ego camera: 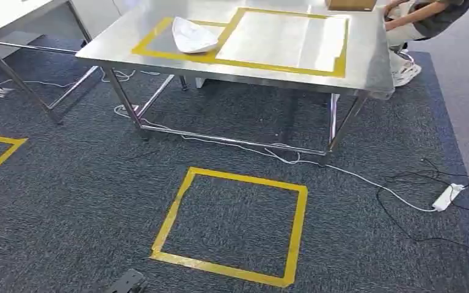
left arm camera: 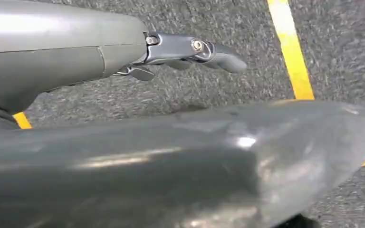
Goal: Take the parts from the cabinet and place them on the table.
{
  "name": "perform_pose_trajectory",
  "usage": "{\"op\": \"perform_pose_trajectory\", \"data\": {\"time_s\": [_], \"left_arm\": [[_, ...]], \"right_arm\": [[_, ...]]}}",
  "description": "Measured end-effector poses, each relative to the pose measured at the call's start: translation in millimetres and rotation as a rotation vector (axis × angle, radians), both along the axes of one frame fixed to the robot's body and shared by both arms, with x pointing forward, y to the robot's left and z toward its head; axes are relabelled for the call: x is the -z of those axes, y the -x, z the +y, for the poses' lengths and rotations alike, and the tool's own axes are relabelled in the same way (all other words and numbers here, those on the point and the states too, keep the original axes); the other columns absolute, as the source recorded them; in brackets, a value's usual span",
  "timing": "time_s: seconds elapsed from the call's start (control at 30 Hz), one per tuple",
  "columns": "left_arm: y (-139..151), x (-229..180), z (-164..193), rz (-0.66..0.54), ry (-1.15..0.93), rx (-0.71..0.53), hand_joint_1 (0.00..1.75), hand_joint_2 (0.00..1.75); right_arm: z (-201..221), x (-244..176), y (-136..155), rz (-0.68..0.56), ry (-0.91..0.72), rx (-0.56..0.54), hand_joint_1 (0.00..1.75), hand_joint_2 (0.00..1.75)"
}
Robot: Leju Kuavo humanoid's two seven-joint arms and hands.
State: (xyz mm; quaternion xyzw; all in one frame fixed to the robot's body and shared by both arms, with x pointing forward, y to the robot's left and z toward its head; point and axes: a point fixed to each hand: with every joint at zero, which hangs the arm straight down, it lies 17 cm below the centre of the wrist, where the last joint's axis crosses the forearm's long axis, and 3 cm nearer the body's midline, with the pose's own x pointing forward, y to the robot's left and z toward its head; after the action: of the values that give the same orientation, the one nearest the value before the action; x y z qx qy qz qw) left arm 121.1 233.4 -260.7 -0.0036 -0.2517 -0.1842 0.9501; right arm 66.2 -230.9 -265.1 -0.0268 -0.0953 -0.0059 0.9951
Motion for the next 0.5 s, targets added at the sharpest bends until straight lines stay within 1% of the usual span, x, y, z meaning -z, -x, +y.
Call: {"op": "perform_pose_trajectory", "data": {"time_s": [0.07,0.27,0.5], "left_arm": [[6.5,2.0,0.6,0.019,-0.006,0.001,0.00,0.00],[9.1,2.9,1.3,0.028,-0.009,-0.002,0.00,0.00],[6.3,2.4,1.9,0.022,-0.011,-0.007,0.00,0.00]], "right_arm": [[-1.3,0.2,1.0,0.002,0.001,0.004,0.00,0.00],[-1.0,0.0,-0.2,-0.006,0.001,0.000,0.00,0.00],[2.2,-1.3,-4.9,-0.035,-0.011,-0.003,0.00,0.00]]}}
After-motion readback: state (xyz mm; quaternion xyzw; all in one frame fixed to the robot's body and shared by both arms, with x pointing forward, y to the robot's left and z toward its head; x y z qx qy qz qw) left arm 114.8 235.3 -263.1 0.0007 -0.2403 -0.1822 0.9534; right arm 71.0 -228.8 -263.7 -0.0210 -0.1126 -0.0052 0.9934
